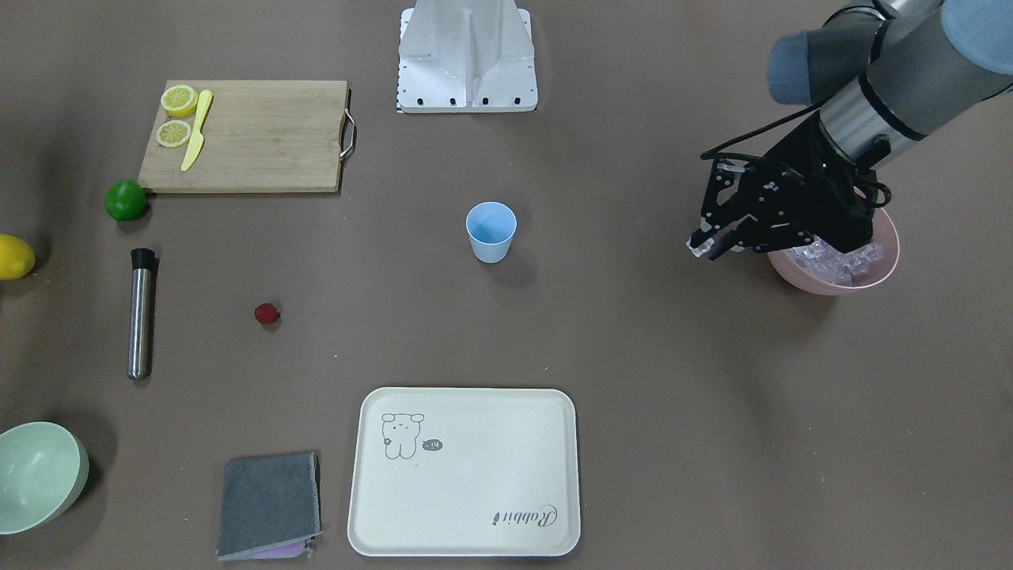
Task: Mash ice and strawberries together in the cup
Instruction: 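Carry the ice cube with the left gripper over the light-blue cup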
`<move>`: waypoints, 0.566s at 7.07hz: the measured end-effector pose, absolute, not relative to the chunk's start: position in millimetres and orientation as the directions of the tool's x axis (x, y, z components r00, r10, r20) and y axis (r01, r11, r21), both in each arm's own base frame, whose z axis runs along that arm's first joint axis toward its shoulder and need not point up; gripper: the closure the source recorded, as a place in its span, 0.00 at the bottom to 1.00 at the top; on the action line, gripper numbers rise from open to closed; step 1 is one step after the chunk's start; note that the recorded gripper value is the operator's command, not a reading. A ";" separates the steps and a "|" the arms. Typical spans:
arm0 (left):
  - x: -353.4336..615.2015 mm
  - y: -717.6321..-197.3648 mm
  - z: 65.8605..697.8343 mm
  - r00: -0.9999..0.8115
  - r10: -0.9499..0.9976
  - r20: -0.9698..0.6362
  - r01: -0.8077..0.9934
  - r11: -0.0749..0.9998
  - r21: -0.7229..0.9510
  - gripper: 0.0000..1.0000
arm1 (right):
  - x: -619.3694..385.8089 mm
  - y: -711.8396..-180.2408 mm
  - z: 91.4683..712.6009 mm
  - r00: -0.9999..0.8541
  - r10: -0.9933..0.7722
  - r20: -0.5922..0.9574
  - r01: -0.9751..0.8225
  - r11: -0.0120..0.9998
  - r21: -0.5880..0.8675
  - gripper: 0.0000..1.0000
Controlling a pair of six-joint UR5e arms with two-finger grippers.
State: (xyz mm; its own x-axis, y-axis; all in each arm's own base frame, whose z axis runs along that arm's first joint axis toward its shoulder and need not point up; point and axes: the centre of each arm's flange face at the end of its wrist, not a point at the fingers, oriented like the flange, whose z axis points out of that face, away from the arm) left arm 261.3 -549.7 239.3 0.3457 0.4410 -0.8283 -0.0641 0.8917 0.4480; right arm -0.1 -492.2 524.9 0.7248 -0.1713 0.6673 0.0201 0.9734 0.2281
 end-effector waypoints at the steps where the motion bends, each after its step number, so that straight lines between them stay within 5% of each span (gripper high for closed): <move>1: 281.4 -542.8 218.7 0.339 0.425 -0.839 -0.050 0.899 0.435 1.00 | -0.2 -492.4 524.8 0.725 -0.171 0.667 0.020 0.973 0.228 0.00; 4: 372.3 -496.1 180.8 0.337 0.379 -0.862 0.034 0.910 0.413 1.00 | -0.3 -492.7 525.1 0.725 -0.171 0.667 0.020 0.973 0.228 0.00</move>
